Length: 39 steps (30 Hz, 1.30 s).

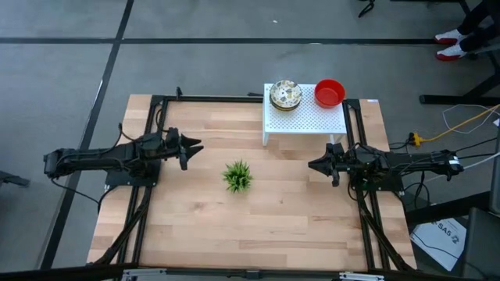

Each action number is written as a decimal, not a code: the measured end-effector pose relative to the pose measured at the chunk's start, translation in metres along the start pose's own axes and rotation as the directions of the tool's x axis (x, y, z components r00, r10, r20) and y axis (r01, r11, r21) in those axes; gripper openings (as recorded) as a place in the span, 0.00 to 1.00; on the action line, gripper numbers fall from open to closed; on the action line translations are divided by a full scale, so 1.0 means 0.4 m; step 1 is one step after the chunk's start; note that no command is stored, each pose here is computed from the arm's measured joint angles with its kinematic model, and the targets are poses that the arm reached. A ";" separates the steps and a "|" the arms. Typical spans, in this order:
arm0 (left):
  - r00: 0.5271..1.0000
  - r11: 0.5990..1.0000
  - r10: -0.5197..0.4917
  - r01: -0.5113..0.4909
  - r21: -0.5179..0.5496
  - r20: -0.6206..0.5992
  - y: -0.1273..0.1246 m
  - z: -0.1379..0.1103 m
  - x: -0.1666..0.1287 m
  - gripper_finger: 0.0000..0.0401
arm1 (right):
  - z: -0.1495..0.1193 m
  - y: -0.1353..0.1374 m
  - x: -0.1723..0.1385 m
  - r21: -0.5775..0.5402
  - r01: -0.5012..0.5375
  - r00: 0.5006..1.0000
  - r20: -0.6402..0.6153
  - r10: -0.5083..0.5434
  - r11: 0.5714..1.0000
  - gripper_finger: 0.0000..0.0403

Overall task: Pick & Place Mini bowls
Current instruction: Return to Home Position

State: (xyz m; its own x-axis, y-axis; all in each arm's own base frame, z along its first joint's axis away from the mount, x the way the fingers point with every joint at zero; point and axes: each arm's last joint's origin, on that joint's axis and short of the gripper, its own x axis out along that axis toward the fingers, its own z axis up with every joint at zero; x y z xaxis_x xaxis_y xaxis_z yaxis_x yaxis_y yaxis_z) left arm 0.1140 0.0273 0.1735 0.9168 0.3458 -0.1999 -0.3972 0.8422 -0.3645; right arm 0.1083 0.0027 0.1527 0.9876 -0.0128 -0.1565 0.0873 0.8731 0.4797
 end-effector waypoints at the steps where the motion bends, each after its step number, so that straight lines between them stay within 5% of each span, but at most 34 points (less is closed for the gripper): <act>1: 1.000 1.000 0.005 -0.005 0.007 0.007 0.001 -0.005 -0.004 0.39 | 0.000 0.000 0.000 0.000 0.000 1.000 0.000 0.000 1.000 0.14; 27: 0.973 0.975 0.133 -0.163 0.153 0.188 0.034 0.000 -0.060 0.39 | 0.000 0.000 0.000 0.000 0.000 1.000 0.000 0.000 1.000 0.14; 39: 0.988 0.962 0.000 -0.042 0.270 0.152 0.048 -0.020 -0.028 0.39 | 0.000 0.000 0.000 0.000 0.000 1.000 0.000 0.000 1.000 0.14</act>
State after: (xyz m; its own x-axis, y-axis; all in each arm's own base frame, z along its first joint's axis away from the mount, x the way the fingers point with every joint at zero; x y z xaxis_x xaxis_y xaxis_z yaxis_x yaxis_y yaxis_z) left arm 0.0958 0.0364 0.1612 0.9124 0.4050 -0.0591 -0.4090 0.9074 -0.0964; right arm 0.1083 0.0027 0.1527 0.9876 -0.0127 -0.1565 0.0872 0.8731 0.4797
